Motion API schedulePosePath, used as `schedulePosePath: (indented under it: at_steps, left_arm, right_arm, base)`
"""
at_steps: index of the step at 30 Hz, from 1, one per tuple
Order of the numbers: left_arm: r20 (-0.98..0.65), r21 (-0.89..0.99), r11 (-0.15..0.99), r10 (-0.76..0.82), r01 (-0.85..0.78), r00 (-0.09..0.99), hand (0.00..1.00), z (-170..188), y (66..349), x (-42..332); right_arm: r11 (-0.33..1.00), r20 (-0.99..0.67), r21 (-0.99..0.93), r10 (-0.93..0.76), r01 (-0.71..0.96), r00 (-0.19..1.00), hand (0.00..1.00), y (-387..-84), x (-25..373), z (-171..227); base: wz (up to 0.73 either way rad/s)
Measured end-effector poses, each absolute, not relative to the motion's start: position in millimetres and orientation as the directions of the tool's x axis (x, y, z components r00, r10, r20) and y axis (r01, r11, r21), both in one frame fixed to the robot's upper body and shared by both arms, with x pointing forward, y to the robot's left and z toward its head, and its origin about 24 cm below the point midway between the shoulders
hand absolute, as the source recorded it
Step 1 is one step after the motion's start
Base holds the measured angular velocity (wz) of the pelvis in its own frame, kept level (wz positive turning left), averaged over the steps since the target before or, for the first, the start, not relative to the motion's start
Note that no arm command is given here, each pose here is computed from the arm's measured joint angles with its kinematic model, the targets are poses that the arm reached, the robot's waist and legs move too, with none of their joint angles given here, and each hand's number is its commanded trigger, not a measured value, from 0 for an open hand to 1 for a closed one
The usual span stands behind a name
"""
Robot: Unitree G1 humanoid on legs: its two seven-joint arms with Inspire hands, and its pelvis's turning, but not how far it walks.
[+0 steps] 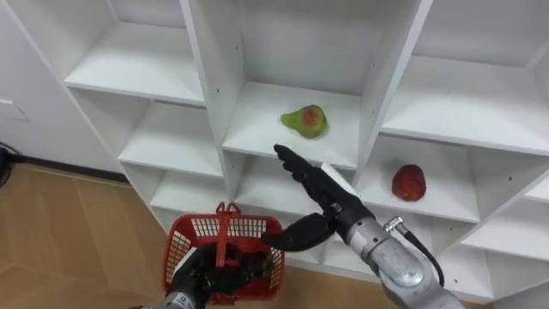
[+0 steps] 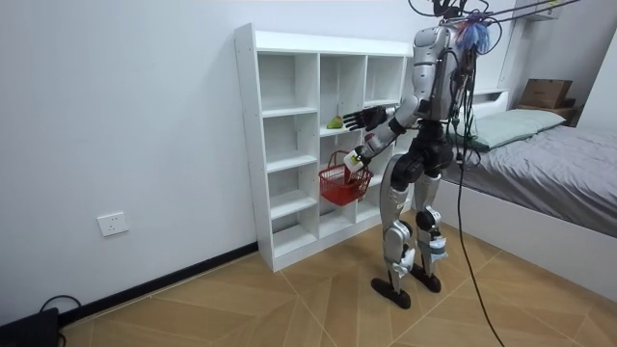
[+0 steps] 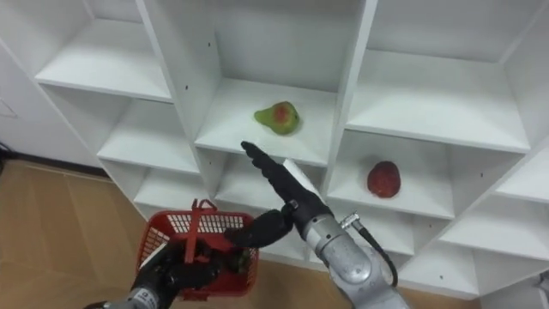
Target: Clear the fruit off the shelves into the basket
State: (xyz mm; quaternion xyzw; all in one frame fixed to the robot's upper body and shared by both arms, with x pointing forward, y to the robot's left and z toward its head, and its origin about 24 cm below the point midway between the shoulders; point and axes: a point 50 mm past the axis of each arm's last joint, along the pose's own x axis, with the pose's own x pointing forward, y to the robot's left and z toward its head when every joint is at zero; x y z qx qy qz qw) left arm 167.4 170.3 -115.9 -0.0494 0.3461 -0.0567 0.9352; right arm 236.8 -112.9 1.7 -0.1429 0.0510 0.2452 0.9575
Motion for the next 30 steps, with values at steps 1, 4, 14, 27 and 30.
schedulePosePath:
  at_steps: [1, 4, 14, 27, 30]
  left_arm:
    - [-0.642, -0.128, 0.990, -0.134, 0.066, 0.755, 1.00, -116, 171, 167]
    - [-0.646, -0.126, 0.991, -0.124, 0.056, 0.753, 1.00, -117, 172, 165]
    - [-0.663, -0.078, 0.994, -0.106, 0.072, 0.741, 1.00, -119, 180, 159]
    - [-0.652, 0.008, 0.988, -0.112, 0.154, 0.750, 1.00, -113, 186, 165]
    - [-0.655, 0.015, 0.987, -0.112, 0.160, 0.748, 1.00, -113, 189, 165]
  right_arm:
    - [0.845, -0.162, -0.255, 0.442, -0.470, 0.882, 0.00, -116, 239, 3]
    - [0.862, -0.148, -0.268, 0.405, -0.431, 0.902, 0.00, -125, 243, 7]
    - [0.887, -0.033, -0.315, 0.346, -0.338, 0.938, 0.00, -132, 273, 36]
    - [0.937, 0.033, -0.321, 0.157, -0.138, 0.987, 0.00, -155, 316, 55]
    - [0.947, 0.018, -0.309, 0.094, -0.084, 0.995, 0.00, -162, 329, 56]
  base:
    - [0.00]
    - [0.00]
    - [0.02]
    - [0.17]
    - [0.24]
